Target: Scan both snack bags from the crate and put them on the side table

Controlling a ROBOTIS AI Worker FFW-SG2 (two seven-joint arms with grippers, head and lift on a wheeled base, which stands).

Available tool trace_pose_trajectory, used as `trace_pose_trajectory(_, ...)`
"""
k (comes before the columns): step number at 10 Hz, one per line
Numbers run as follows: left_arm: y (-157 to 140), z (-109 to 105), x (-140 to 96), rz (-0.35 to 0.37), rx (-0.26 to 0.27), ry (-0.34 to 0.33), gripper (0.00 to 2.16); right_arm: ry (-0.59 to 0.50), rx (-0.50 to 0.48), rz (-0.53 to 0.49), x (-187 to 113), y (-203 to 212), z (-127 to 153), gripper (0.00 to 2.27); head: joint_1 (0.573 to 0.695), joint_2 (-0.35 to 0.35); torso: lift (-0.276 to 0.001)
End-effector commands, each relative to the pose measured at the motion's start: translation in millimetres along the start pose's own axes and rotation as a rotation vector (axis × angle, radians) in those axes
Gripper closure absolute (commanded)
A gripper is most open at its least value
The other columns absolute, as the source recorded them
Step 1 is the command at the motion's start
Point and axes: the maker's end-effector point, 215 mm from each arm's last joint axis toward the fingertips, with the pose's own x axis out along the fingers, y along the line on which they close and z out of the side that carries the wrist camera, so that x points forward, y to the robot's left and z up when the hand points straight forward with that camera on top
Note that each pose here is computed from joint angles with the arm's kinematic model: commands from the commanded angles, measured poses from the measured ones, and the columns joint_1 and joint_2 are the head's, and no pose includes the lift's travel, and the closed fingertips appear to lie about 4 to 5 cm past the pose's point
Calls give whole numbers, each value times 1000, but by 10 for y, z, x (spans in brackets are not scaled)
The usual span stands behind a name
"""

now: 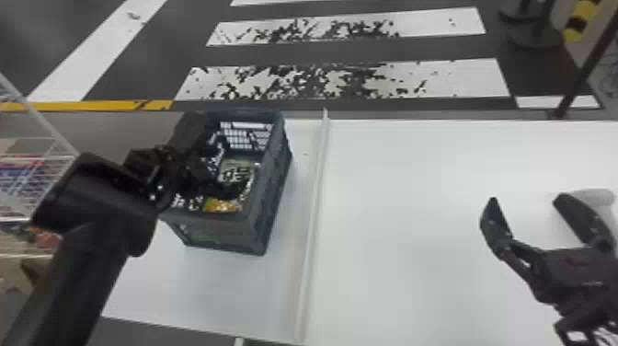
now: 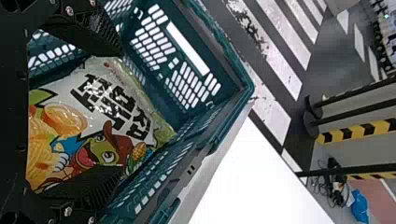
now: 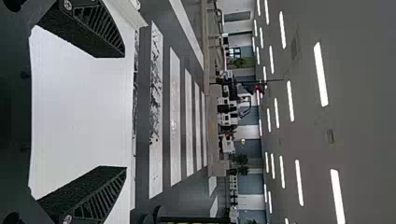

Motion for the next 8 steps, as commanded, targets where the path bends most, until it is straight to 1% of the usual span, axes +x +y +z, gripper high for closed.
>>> trace_pose_trajectory(1,-50,-12,185,-29,42,53,140,1,0,-1,-5,-17,6,66,695,138,-87)
trace_pose_trajectory(2,-38,-4,263,-34,59,77,140,-4,1,-3,-3,-34,34,66,695,127,-87)
trace_pose_trajectory(3,-36,-2,306,-40,55,86,140,-6,1,-5,-7,-51,47,66,695,120,-87)
trace_pose_trajectory(4,-43,1,343,-51,58,112,140,-7,5,-7,-13,-70,52,63,695,117,-87)
trace_pose_trajectory(5,-63,-66,378,-62,57,136,140,-3,6,-6,-8,-78,42,63,695,112,-87)
trace_pose_trajectory(8,-179,-238,462,-113,38,178,140,15,13,4,33,-53,3,63,695,112,-87)
